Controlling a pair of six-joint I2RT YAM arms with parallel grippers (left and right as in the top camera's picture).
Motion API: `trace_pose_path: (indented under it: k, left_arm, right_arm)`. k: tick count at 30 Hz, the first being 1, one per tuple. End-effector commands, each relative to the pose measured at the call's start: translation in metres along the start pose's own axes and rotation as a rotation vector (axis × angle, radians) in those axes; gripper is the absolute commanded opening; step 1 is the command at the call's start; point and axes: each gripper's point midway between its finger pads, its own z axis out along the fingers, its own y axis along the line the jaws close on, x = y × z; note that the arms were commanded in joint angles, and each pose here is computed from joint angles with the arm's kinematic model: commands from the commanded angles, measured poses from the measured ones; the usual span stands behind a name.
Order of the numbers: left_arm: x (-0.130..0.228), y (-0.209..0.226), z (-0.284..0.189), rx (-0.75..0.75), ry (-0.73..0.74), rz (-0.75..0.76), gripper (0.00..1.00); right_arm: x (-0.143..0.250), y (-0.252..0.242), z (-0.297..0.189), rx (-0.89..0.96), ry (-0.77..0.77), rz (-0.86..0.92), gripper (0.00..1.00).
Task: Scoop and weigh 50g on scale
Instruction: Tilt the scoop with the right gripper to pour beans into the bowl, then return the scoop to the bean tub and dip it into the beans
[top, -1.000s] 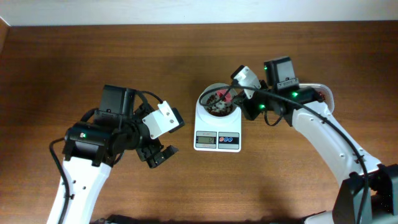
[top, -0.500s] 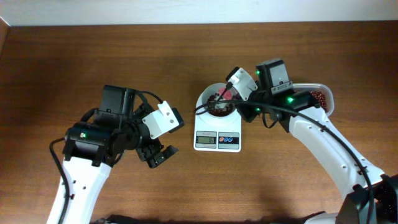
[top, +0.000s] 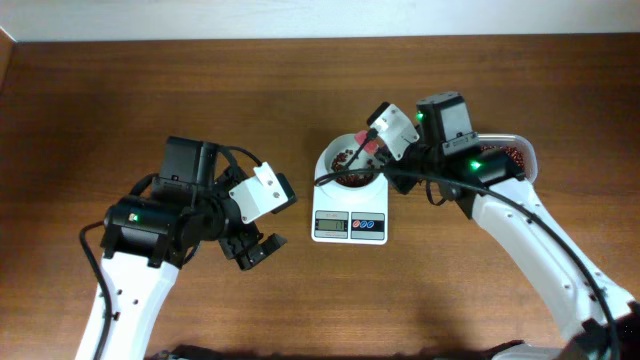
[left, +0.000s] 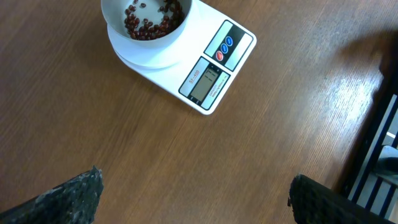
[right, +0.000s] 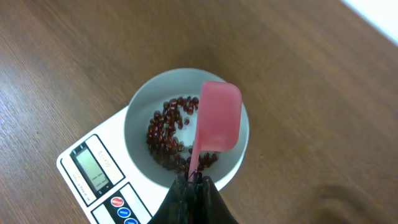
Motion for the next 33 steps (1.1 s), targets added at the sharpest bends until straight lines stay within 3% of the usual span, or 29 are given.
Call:
trace_pose_path:
  k: [1, 6, 18, 23, 29, 33]
  left_arm:
    - [0.000, 0.001, 0.000, 0.001, -0.002, -0.012, 0.99]
    - [0.000, 0.001, 0.000, 0.001, -0.002, -0.012, 0.99]
    - [0.000, 0.000, 0.000, 0.001, -0.002, -0.013, 0.99]
    - [0.000, 0.001, 0.000, 0.001, -0.002, -0.012, 0.99]
    - [0.000, 0.001, 0.000, 0.001, -0.002, -0.012, 0.99]
    - [0.000, 0.001, 0.000, 0.001, -0.002, -0.012, 0.99]
  right_arm:
    - [-0.026, -0.009, -0.034, 0.050, -0.097, 0.000, 0.04]
    - [-0.009, -0.061, -0.065, 0.161, -0.117, 0.163, 0.04]
    - [0.091, -0.159, -0.135, 0.243, -0.139, 0.578, 0.04]
    - [0.153, -0.169, -0.122, 0.253, 0.049, 0.608, 0.04]
    - [0.200, -0.179, -0.103, 0.300, 0.231, 0.669, 0.04]
    - [0.212, -0.179, -0.094, 0.286, 0.270, 0.686, 0.04]
